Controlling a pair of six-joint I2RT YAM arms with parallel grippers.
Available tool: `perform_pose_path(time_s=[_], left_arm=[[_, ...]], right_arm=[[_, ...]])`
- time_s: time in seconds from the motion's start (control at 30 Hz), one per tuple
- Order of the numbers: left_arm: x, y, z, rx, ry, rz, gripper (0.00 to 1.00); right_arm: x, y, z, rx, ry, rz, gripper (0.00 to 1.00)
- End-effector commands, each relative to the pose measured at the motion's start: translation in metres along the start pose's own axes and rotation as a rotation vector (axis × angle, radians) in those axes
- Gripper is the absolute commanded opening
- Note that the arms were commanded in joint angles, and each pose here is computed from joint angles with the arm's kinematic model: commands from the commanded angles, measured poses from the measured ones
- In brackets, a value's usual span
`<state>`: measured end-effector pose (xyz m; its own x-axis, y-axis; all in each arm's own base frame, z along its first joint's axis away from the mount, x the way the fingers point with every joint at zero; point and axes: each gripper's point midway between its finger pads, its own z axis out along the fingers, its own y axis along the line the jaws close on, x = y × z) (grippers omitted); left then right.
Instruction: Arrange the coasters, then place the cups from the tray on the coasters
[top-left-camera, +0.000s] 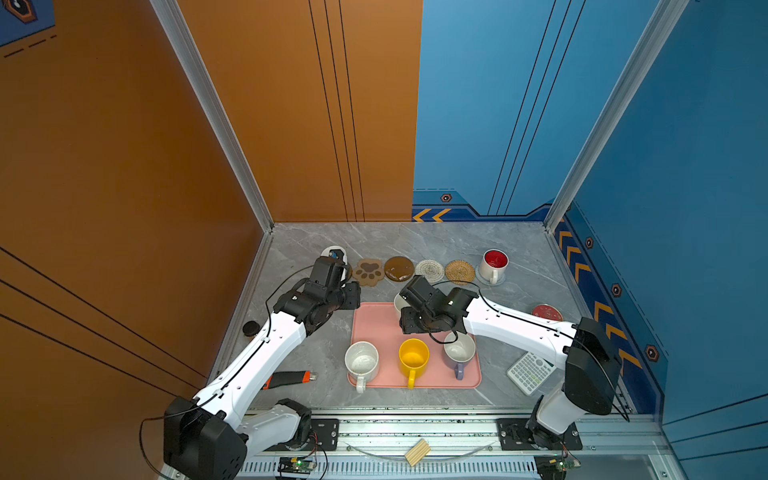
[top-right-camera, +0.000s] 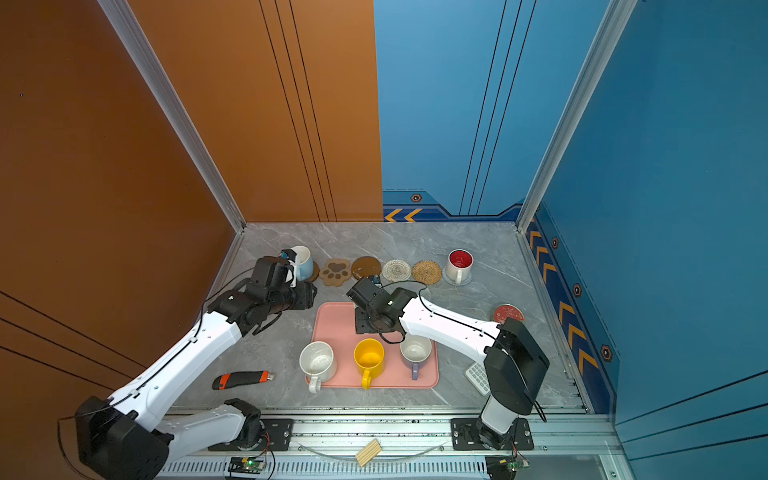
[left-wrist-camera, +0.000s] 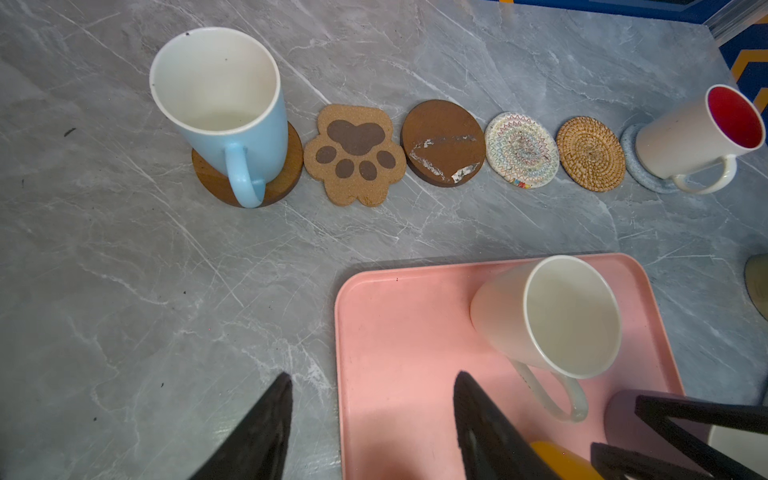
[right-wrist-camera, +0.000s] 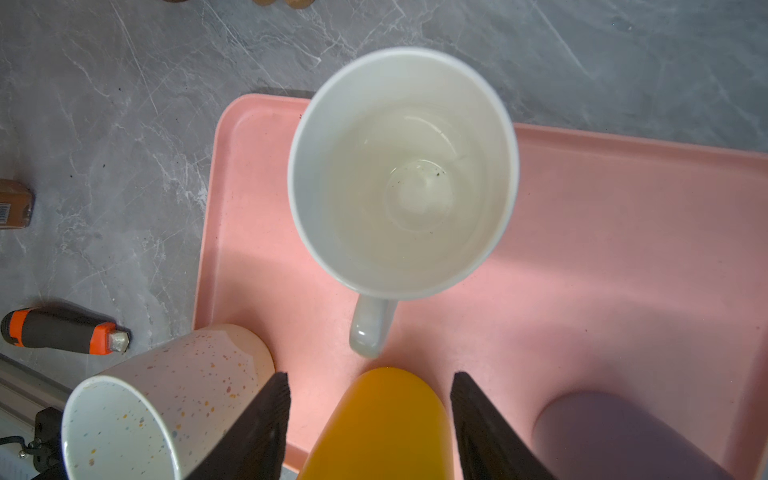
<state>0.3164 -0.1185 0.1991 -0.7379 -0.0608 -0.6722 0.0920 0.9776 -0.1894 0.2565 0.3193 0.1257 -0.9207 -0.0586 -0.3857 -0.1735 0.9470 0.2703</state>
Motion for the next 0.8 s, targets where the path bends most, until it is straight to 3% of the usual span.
perform_pose_path(time_s=[0.0, 0.77], left_arm=[[0.0, 0.001, -0.004, -0.006, -0.019, 0.012, 0.63], [0.007, 0.001, -0.002, 0.002, -0.003, 0.014, 0.64]], right_arm=[[-0.006, 0.006, 0.003, 0.005, -0.015, 0.024, 0.59], [-0.009, -0.002, 0.038, 0.109, -0.013, 0.063, 0.46]])
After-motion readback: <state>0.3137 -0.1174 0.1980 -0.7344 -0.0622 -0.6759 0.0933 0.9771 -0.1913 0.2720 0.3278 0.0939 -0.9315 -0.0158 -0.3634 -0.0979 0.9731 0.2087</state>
